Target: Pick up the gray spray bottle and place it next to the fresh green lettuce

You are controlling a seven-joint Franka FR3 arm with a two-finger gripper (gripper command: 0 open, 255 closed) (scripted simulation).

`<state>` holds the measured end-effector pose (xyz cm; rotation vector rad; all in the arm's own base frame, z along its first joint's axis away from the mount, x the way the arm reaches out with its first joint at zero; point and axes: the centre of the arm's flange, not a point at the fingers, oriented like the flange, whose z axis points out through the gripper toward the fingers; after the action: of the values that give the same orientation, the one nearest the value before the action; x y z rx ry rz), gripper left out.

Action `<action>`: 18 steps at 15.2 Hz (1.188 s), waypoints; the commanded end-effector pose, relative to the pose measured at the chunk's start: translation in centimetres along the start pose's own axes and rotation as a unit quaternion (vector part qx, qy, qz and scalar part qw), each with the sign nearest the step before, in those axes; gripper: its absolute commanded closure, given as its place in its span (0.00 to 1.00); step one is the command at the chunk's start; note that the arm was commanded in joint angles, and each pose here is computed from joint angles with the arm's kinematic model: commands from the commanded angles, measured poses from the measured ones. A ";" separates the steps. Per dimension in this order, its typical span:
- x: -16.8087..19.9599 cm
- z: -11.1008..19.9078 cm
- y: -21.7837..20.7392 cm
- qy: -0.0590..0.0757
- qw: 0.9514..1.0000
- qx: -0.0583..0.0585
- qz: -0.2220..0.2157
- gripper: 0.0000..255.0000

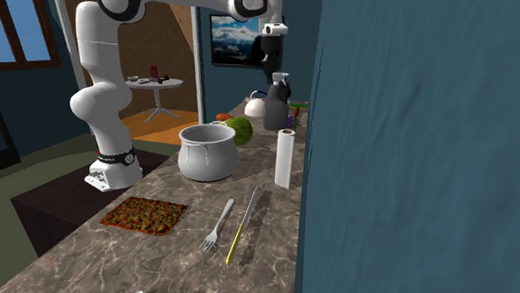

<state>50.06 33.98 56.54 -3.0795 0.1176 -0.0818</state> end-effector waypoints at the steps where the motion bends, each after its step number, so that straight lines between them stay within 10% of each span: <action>1: 0.0 1.0 0.0 0.000 1.000 0.000 0.000 1.00; 18: -0.5 10.0 0.5 0.000 1.000 0.000 0.000 1.00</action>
<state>50.14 34.00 47.09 -3.0793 0.1177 -0.0817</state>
